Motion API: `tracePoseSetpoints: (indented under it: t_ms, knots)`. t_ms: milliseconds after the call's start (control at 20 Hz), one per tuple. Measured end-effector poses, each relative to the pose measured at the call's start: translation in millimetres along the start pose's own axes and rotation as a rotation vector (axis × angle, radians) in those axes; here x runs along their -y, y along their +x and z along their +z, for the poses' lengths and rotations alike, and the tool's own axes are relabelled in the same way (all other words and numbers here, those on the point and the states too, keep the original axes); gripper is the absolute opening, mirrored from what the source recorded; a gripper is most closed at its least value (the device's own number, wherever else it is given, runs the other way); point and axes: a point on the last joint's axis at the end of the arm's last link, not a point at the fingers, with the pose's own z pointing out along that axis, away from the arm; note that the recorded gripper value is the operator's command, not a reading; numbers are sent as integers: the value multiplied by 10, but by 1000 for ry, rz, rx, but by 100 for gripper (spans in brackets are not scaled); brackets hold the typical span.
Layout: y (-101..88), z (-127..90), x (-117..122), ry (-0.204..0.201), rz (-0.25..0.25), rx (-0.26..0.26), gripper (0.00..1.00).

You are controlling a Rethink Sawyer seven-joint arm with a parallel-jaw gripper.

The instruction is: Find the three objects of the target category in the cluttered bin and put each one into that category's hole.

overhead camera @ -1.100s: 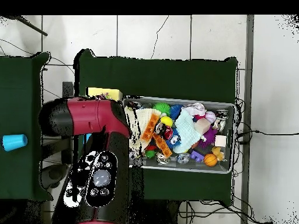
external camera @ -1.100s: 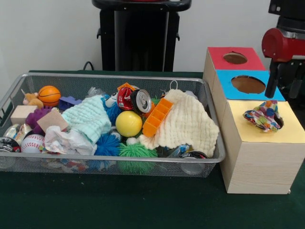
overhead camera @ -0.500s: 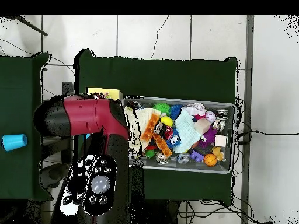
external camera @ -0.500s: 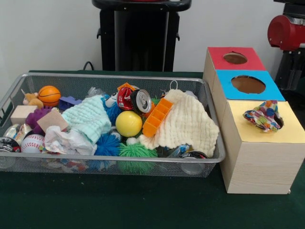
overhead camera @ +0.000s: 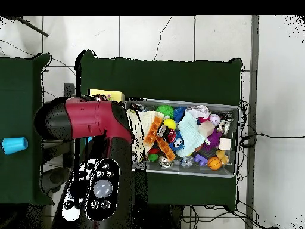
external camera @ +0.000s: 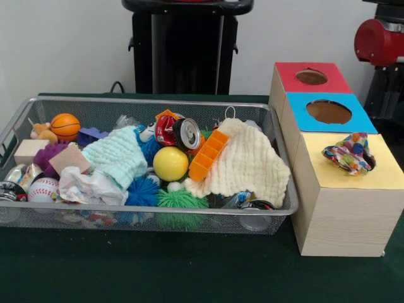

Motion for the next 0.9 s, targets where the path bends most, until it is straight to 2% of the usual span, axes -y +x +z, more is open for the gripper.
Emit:
tracePoseSetpoints:
  t_ms: [400,650,900]
  knots:
    - [10,39,128,4,16,3,0]
    - [98,132,319,11,42,1,0]
    - [178,183,352,14,47,-6,0]
